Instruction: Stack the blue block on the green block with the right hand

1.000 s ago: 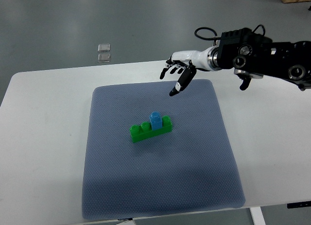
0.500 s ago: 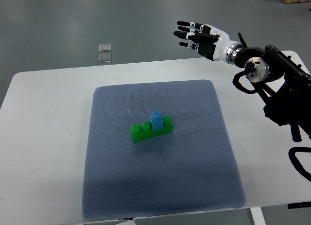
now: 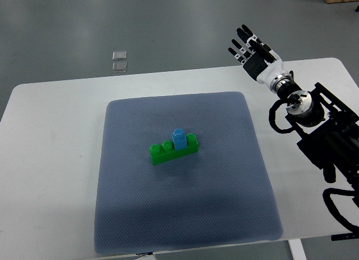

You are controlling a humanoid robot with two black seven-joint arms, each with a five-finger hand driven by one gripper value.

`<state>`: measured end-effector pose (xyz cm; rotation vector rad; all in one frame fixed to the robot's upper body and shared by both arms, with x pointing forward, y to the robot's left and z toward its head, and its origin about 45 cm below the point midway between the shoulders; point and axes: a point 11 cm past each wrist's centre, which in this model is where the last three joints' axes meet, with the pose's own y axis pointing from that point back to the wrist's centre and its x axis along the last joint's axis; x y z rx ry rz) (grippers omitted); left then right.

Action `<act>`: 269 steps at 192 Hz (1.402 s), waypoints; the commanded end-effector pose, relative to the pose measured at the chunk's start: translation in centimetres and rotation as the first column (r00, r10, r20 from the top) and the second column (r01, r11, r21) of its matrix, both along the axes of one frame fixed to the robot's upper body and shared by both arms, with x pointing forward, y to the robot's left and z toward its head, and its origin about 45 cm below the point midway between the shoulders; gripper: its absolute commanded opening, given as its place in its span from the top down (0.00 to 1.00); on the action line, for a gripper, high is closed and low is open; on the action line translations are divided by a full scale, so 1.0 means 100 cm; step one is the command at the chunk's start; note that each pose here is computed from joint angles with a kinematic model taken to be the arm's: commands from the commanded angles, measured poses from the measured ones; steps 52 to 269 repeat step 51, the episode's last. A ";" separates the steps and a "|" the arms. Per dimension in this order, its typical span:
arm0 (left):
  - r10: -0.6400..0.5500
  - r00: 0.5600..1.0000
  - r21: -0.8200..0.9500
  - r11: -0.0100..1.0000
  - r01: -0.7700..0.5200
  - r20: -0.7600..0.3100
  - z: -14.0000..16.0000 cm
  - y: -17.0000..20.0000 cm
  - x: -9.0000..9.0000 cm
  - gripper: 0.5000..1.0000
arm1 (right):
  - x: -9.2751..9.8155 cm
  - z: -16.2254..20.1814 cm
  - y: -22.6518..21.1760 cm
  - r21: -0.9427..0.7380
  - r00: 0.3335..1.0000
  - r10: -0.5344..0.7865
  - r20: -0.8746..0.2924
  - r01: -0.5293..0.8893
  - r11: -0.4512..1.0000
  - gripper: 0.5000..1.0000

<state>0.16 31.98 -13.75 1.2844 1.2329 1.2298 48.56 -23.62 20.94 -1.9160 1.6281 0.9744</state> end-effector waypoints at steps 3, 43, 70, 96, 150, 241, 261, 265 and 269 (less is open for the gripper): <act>0.000 1.000 0.000 1.000 0.000 0.000 0.000 0.000 0.000 0.00 | -0.004 -0.009 0.010 0.015 1.000 0.012 -0.018 -0.011 1.000 0.14; 0.000 1.000 0.000 1.000 0.000 0.000 0.000 0.000 0.000 0.00 | -0.011 -0.022 0.022 0.026 0.999 0.030 -0.042 -0.029 0.999 0.14; 0.000 1.000 0.000 1.000 0.000 0.000 0.000 0.000 0.000 0.00 | -0.012 -0.023 0.023 0.026 0.999 0.032 -0.044 -0.030 0.999 0.14; 0.000 1.000 0.000 1.000 0.000 0.000 0.000 0.000 0.000 0.00 | -0.012 -0.023 0.023 0.026 0.999 0.032 -0.044 -0.030 0.999 0.14; 0.000 1.000 0.000 1.000 0.000 0.000 0.000 0.000 0.000 0.00 | -0.012 -0.023 0.023 0.026 0.999 0.032 -0.044 -0.030 0.999 0.14; 0.000 1.000 0.000 1.000 0.000 0.000 0.000 0.000 0.000 0.00 | -0.012 -0.023 0.023 0.026 0.999 0.032 -0.044 -0.030 0.999 0.14; 0.000 1.000 0.000 1.000 0.000 0.000 0.000 0.000 0.000 0.00 | -0.012 -0.023 0.023 0.026 0.999 0.032 -0.044 -0.030 0.999 0.14; 0.000 1.000 0.000 1.000 0.000 0.000 0.000 0.000 0.000 0.00 | -0.012 -0.023 0.023 0.026 0.999 0.032 -0.044 -0.030 0.999 0.14; 0.000 1.000 0.000 1.000 0.000 0.000 0.000 0.000 0.000 0.00 | -0.012 -0.023 0.023 0.026 0.999 0.032 -0.044 -0.030 0.999 0.14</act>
